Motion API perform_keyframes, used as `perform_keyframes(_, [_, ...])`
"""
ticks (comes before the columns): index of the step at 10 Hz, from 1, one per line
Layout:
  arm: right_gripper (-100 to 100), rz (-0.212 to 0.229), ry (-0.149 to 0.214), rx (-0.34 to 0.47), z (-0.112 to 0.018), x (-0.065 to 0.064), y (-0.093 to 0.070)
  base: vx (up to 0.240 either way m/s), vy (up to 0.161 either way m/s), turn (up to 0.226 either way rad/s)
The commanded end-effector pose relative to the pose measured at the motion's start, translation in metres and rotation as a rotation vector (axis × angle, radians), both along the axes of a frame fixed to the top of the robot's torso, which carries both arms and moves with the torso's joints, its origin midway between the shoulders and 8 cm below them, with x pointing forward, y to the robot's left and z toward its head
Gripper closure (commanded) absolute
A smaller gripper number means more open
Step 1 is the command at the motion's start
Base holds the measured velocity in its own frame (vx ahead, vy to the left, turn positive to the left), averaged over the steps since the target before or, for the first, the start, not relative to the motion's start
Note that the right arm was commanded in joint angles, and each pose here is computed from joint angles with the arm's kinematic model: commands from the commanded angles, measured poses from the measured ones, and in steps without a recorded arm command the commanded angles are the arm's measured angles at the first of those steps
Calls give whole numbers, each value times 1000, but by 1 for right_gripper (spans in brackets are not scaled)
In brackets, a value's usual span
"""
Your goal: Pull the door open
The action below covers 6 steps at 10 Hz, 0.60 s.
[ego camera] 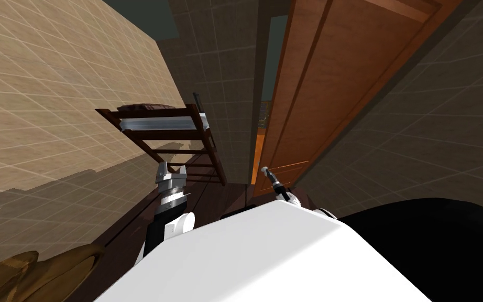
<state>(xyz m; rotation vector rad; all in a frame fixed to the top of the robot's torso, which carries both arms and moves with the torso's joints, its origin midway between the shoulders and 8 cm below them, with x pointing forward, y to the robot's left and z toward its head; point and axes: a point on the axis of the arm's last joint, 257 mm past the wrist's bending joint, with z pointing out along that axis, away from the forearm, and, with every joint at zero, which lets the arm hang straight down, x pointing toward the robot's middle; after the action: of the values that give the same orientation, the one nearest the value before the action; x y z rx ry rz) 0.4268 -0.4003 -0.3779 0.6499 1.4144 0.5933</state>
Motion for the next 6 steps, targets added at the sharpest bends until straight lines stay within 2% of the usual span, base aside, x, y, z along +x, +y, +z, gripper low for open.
perform_keyframes(1, [100,9,4,67,-6,0,9,-28,-15,51])
perform_keyframes(2, [100,9,4,70,-6,0,9,-25,-17,27])
perform_keyframes(6, [100,2,-8,202,-5,2,9,-35,-22,57])
